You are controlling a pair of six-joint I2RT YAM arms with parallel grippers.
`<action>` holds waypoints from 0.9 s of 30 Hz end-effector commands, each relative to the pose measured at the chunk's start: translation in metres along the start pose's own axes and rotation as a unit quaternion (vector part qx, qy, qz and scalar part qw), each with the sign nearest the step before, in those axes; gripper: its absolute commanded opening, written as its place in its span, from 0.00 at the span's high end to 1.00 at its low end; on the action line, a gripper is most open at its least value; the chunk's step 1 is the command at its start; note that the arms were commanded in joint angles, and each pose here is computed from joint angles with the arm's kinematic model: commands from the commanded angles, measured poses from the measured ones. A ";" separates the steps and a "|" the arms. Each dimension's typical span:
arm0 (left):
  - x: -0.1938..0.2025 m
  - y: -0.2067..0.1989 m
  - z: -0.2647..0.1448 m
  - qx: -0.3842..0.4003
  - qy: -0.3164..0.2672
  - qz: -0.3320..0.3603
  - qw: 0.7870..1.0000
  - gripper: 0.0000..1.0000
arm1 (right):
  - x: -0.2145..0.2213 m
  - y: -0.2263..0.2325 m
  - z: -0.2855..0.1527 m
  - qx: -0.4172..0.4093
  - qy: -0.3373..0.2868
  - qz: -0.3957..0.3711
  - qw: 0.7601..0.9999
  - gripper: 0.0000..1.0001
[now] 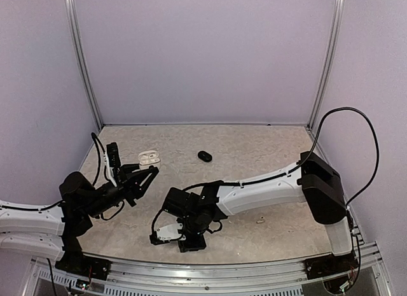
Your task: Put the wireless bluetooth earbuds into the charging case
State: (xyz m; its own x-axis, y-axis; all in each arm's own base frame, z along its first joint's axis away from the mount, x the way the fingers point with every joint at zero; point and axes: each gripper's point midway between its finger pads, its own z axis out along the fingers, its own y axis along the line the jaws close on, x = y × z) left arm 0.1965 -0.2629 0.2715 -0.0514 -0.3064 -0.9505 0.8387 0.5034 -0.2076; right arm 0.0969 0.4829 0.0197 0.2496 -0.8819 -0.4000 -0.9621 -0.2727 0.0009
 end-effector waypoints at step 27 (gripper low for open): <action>-0.002 0.003 -0.001 0.005 -0.012 -0.002 1.000 0.91 | 0.184 0.011 -0.055 0.026 0.235 0.314 0.919 0.66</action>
State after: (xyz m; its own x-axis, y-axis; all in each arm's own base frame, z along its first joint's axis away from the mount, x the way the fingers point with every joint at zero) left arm 0.2006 -0.2640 0.2657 -0.0588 -0.2985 -0.9526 0.8383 0.5034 -0.2095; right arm 0.1437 0.3268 0.0160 -0.3324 -0.9393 -0.0851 -0.9415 0.3250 0.0892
